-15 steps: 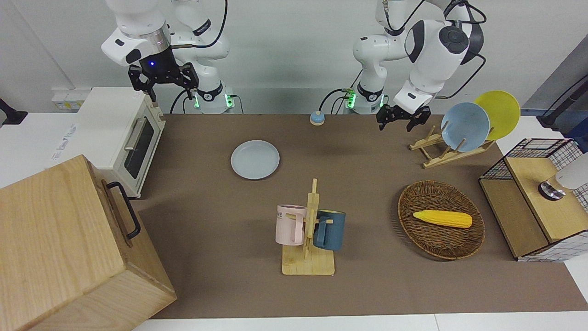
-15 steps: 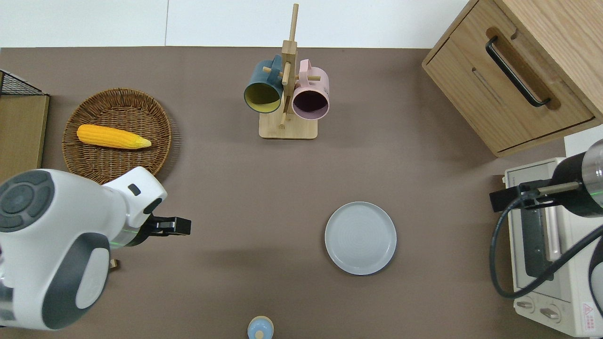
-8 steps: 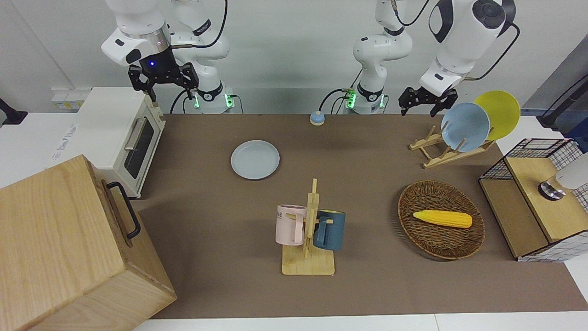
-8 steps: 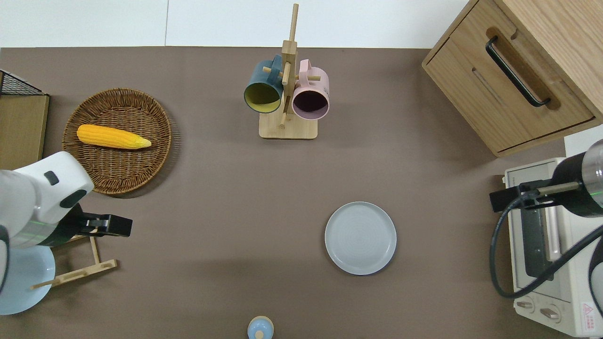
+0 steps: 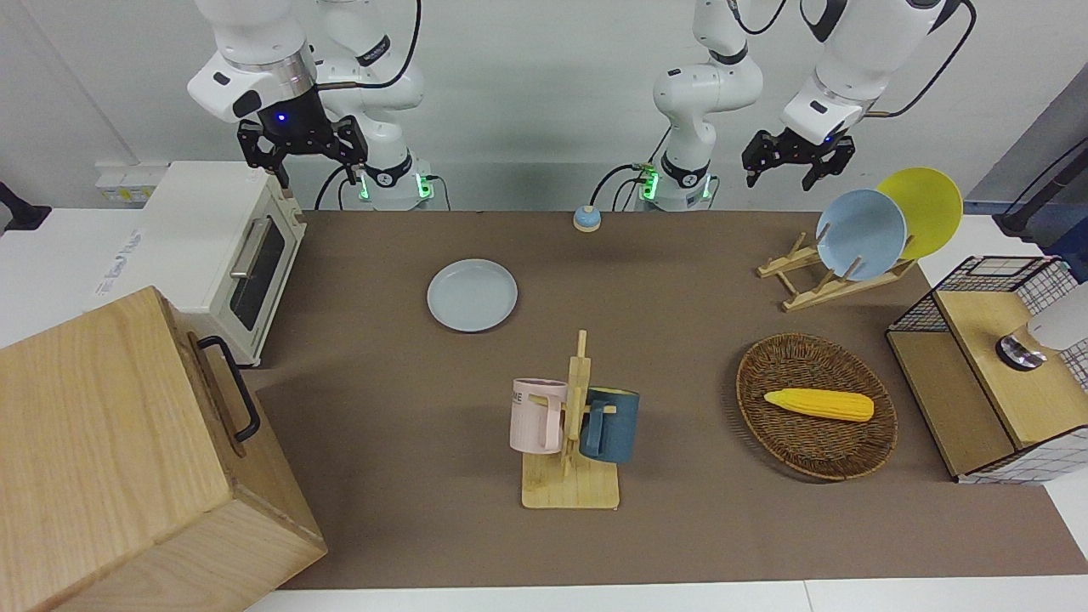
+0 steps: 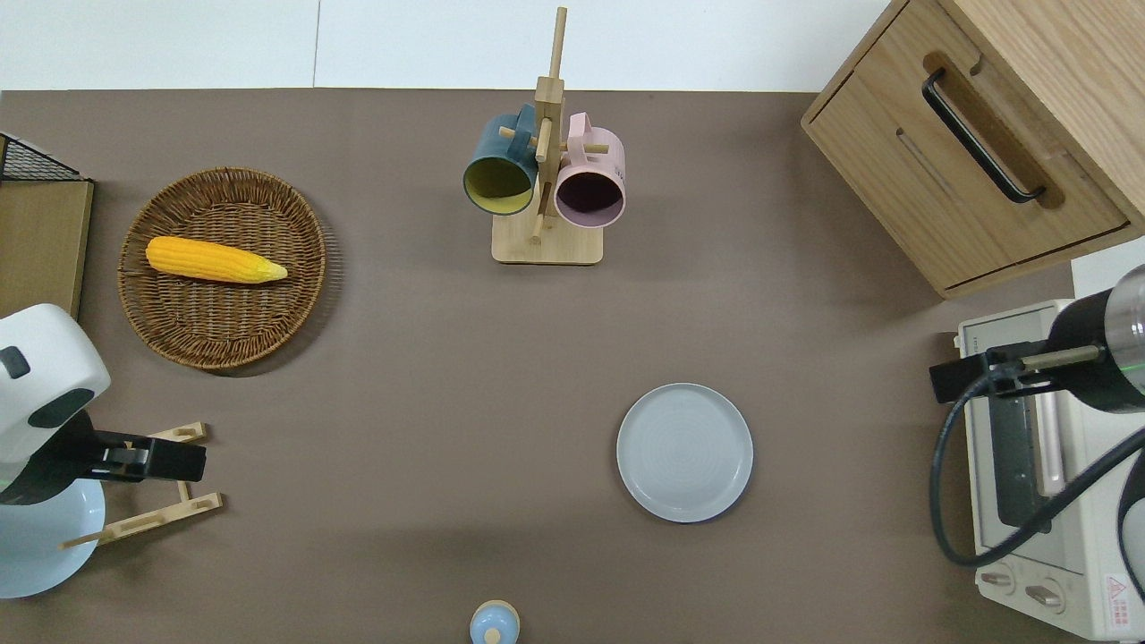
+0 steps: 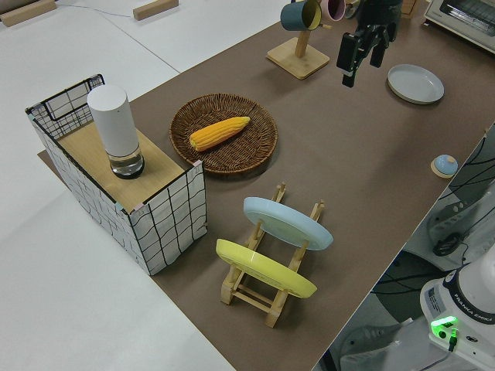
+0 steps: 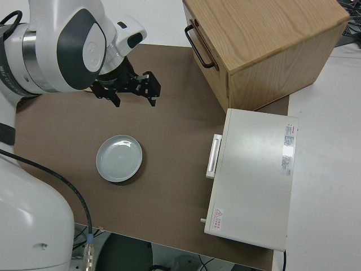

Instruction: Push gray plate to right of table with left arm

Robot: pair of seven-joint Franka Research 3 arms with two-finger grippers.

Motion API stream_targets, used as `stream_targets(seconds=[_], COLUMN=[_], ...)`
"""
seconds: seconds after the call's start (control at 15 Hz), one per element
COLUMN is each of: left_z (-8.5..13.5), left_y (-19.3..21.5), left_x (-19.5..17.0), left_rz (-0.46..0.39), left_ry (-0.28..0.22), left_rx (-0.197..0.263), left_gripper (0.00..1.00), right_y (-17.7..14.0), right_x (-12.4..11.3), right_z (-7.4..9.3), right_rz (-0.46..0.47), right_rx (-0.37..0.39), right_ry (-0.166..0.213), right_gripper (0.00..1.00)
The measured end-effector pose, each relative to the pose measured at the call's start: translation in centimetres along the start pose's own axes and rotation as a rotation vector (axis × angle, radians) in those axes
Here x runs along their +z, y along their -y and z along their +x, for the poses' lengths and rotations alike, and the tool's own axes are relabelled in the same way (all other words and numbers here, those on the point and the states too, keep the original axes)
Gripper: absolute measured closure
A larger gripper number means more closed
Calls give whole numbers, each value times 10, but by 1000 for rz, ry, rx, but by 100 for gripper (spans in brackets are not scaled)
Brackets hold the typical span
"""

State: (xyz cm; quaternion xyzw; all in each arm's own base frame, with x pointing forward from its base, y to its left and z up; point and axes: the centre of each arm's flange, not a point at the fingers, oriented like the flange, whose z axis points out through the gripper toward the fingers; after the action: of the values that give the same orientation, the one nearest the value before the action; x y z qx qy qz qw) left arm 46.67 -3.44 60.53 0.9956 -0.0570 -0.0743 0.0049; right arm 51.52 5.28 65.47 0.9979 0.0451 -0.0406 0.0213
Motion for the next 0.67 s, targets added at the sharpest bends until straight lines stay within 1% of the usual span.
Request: stream_targets(seconds=[0.27,0.67], left_z=[0,0], left_y=[-1,4], left_x=[-2,-3], left_rz=[1,-3], left_ry=[-5,-5], left_rx=[2,-8], left_gripper=[0,0], right_y=[0,0], right_x=[0,0], right_z=[0,0], right_rz=[0,0], right_rx=[0,0], right_ry=[0,0], right_gripper=[0,0])
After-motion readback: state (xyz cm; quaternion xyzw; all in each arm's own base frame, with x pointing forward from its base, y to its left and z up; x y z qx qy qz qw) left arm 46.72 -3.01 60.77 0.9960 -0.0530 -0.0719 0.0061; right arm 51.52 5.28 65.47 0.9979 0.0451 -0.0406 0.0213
